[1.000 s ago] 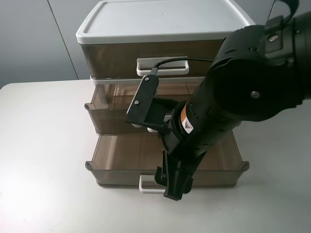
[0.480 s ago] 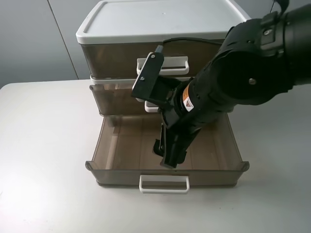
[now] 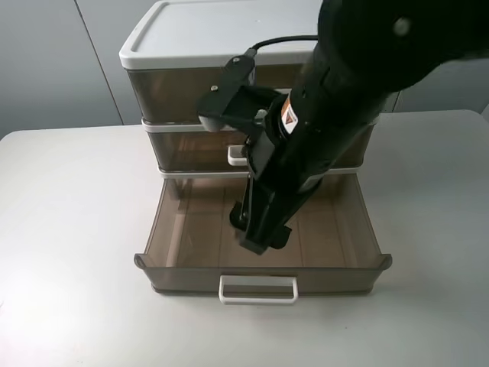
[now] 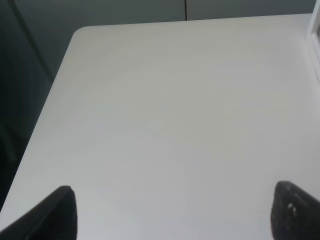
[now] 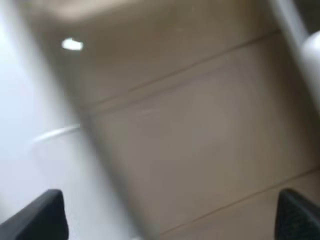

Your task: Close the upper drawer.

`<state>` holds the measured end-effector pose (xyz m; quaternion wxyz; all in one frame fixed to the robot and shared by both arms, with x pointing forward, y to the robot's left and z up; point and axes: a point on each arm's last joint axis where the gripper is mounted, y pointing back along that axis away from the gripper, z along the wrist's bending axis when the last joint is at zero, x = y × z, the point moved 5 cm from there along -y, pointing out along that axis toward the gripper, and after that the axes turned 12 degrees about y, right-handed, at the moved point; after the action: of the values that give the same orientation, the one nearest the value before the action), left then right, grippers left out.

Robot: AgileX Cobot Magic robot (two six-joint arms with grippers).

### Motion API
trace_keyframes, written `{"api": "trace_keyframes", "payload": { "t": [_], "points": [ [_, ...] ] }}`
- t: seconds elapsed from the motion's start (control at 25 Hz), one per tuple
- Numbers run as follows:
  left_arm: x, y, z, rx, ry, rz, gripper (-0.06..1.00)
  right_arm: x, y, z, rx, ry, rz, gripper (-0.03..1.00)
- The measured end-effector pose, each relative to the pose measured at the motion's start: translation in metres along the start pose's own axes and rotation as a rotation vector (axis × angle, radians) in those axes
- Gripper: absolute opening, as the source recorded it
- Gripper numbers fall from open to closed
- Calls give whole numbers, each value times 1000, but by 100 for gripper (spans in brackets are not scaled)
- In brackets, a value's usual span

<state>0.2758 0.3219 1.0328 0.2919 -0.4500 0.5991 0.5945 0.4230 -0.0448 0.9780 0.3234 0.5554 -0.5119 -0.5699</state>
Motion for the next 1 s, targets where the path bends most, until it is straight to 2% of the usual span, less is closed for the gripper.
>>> {"api": "trace_keyframes", "payload": {
  "t": [0.12,0.24,0.44,0.52,0.6,0.68,0.8,1.0],
  "points": [
    [0,0,0,0,0,0,74,4,47,23,-95,-62,-48,63],
    [0,0,0,0,0,0,74,25,81,14,-55,-147,-53,63],
    [0,0,0,0,0,0,74,97,137,-55,221,-505,-92,63],
    [0,0,0,0,0,0,74,134,159,-76,350,-660,-89,63],
    [0,0,0,0,0,0,74,168,180,-84,465,-800,-80,63],
    [0,0,0,0,0,0,74,194,198,-82,549,-916,-73,63],
    [0,0,0,0,0,0,74,216,218,-66,650,-1014,-88,63],
    [0,0,0,0,0,0,74,232,209,-21,775,-1040,-175,63]
  ]
}}
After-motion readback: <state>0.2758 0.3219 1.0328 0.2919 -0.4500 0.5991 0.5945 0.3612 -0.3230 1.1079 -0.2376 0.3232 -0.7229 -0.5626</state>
